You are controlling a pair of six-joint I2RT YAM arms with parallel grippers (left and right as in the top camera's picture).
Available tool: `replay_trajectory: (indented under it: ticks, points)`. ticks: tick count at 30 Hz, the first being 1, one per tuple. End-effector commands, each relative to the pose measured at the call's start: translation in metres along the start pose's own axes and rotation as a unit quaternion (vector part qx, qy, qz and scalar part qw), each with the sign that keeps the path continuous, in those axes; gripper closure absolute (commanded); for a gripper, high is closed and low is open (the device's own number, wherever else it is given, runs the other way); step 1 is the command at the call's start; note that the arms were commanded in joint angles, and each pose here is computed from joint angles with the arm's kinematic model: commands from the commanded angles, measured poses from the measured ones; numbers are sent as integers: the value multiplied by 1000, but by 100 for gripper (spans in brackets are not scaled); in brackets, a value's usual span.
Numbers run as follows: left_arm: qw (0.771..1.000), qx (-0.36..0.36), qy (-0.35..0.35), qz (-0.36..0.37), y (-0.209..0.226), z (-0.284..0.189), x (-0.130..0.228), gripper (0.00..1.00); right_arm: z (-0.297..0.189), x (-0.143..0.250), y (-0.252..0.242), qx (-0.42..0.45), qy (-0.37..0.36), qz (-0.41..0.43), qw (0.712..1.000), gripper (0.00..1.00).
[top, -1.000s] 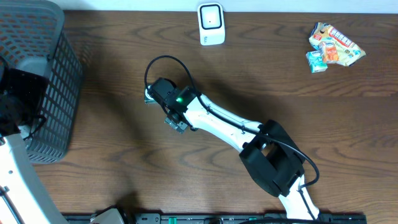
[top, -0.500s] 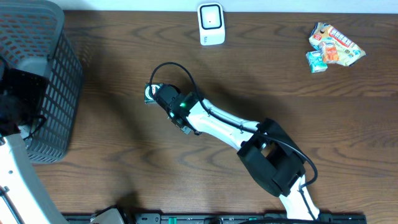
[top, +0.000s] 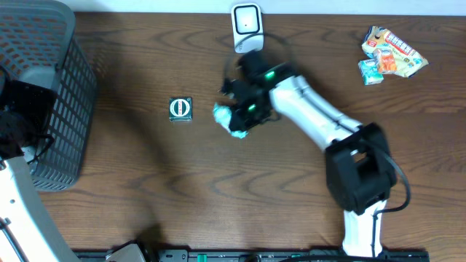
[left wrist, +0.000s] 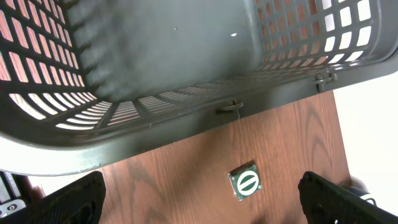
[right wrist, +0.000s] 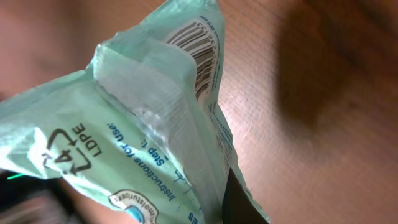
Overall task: Scan the item barcode
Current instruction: 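Drag the green pack rightward and set it down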
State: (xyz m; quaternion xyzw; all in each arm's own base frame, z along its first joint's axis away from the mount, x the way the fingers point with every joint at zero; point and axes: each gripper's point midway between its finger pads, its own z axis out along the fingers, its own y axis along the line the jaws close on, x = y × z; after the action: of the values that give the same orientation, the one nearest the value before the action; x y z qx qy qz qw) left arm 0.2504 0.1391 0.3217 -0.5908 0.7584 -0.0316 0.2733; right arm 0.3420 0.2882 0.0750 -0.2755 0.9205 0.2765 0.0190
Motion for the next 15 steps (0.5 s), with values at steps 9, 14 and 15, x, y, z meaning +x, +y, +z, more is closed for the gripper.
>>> replay_trajectory:
  ticks: [9, 14, 15]
  points:
    - [1000, -3, -3, -2, 1, -1, -1, 3, -50, 23, 6, -268, -34, 105, 957, 96]
    - [1000, -3, -3, -3, 1, -1, -1, 2, -28, 53, -10, -279, -15, 153, 948, 99]
    - [1000, -3, -3, -2, 1, -1, -1, 2, -25, 57, -15, -276, -13, 167, 947, 99]
